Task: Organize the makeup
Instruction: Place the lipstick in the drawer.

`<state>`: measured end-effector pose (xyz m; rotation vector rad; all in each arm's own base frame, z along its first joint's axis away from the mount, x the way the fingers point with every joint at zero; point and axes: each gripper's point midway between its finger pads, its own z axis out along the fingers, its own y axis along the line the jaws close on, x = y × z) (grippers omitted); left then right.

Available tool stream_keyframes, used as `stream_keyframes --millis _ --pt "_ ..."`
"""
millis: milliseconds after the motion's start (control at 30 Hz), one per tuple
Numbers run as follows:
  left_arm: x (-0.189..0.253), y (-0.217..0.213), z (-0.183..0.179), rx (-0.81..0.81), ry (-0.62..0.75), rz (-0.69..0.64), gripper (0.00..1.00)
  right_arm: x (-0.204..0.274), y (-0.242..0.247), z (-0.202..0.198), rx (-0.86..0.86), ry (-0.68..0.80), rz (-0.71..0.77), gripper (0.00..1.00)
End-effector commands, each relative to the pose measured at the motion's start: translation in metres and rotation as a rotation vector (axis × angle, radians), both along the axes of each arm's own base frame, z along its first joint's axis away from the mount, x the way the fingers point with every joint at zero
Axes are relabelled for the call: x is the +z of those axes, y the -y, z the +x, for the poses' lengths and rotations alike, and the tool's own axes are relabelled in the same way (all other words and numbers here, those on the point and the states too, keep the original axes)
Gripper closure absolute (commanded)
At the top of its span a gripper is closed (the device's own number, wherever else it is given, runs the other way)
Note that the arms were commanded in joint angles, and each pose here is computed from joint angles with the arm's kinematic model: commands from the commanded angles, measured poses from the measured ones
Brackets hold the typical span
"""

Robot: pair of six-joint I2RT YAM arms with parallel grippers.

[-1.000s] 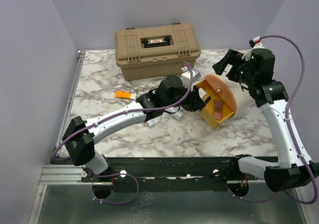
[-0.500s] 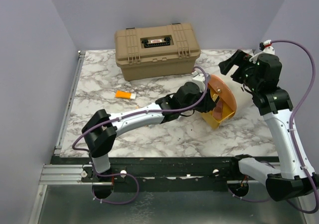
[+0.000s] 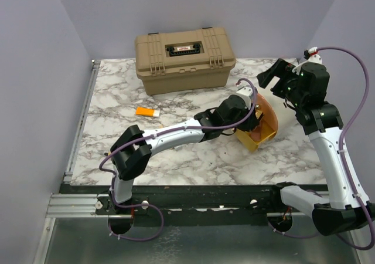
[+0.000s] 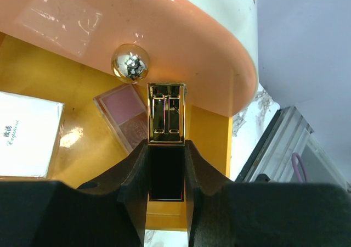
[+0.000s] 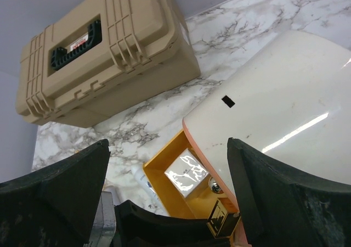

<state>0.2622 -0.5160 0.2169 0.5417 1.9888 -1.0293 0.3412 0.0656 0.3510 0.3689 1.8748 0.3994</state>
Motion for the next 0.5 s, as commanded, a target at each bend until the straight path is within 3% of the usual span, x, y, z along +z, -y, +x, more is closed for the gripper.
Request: stream_keyframes --millis 0,467 --pt "-0.01 0.003 -0.001 0.002 -0.01 0.019 0.89 -0.005 0.008 0.0 -0.032 -0.009 -0.024 0.06" --pt "-0.028 0.003 0.007 0.029 -0.007 0.083 0.8 -0.006 0.002 0.001 -0.001 -0.007 -0.008 0.05"
